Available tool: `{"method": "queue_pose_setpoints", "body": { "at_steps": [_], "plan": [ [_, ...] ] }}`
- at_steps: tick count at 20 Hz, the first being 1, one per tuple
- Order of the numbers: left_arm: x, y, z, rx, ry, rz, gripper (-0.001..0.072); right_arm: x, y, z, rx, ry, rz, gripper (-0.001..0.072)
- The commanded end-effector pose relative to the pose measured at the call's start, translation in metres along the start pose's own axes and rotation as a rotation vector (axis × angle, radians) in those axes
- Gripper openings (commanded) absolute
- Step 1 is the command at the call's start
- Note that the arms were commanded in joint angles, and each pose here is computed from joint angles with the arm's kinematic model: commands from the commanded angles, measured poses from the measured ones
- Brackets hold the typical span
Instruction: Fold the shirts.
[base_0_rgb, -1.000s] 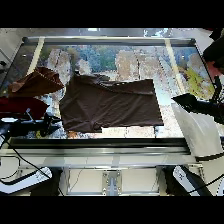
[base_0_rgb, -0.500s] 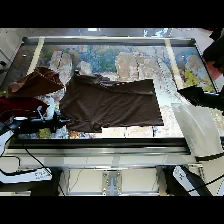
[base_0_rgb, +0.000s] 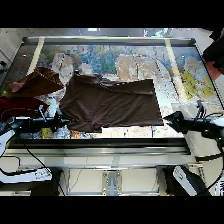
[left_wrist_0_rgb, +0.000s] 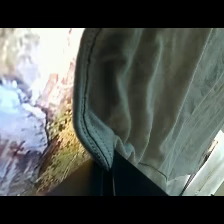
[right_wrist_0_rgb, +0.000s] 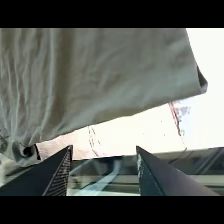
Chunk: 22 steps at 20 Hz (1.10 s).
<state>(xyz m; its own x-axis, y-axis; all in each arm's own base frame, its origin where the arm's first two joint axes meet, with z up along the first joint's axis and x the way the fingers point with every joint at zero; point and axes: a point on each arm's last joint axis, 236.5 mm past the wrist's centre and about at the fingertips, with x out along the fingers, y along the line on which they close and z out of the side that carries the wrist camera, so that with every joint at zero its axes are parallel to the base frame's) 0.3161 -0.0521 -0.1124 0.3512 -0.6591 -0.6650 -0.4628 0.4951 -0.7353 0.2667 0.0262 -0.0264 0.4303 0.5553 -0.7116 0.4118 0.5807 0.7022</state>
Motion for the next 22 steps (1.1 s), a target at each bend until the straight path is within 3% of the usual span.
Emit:
{"method": "queue_pose_setpoints", "body": {
  "at_steps": [1,7,13,15,19,20,22],
  "plan": [
    [0.000,0.000,0.000,0.002,0.000,0.000,0.0010,0.030,-0.027,-0.022,0.181,0.015,0.017,0.0447],
    [0.000,0.000,0.000,0.002,-0.001,0.000,0.0010,0.050,-0.038,-0.001,0.289,-0.047,0.066,0.0446],
    [0.000,0.000,0.000,0.002,0.000,0.000,0.0010,0.078,-0.045,0.009,0.286,-0.100,-0.001,0.0437],
    [0.000,0.000,0.000,0.002,0.000,0.000,0.0010,0.081,-0.040,0.024,0.275,-0.165,-0.009,0.0273],
    [0.000,0.000,0.001,0.031,-0.003,-0.001,0.0010,0.077,-0.027,0.044,0.247,-0.214,0.006,0.0218],
    [0.000,-0.001,0.001,0.027,-0.005,-0.005,0.0010,0.076,-0.025,0.047,0.243,-0.220,0.009,0.0057],
    [-0.001,-0.005,0.005,0.058,-0.015,-0.012,0.0010,0.074,-0.021,0.053,0.200,-0.233,0.008,0.0015]
  ]
}}
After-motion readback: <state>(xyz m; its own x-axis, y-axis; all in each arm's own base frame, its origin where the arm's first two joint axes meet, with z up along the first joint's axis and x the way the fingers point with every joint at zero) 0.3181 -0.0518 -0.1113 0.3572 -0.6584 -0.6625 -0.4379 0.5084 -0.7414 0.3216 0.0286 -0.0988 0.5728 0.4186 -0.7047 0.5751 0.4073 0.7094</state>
